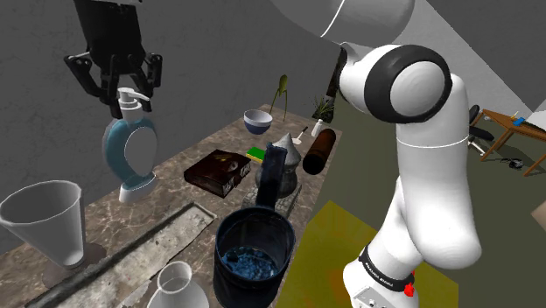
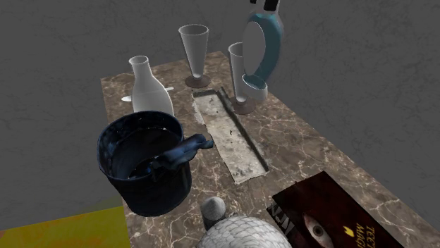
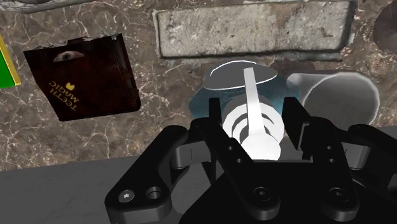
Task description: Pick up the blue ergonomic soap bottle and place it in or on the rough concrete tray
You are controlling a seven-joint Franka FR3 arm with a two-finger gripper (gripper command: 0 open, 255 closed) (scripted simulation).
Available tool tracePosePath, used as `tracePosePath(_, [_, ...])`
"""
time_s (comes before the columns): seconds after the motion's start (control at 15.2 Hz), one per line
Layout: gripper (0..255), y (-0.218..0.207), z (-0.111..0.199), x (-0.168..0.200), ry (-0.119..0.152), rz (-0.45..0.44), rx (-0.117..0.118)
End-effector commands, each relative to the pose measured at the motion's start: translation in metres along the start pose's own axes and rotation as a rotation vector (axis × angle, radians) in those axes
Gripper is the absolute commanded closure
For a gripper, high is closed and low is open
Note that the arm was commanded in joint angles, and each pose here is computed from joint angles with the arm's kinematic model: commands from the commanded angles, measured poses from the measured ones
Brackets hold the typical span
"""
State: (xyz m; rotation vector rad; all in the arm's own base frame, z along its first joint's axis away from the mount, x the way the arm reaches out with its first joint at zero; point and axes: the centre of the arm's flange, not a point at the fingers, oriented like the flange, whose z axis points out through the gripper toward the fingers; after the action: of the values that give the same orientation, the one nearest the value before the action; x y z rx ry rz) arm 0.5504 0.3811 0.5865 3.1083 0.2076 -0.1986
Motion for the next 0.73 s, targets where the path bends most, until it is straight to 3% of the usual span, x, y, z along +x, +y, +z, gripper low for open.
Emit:
tracePosePath(0.0, [255, -0.018, -0.014, -0.019, 0.000, 0.001, 0.000])
tracePosePath(0.33, [255, -0.054, -0.035, -0.056, 0.000, 0.001, 0.000])
tracePosePath(0.66, [255, -0.054, -0.009, -0.053, 0.000, 0.001, 0.000])
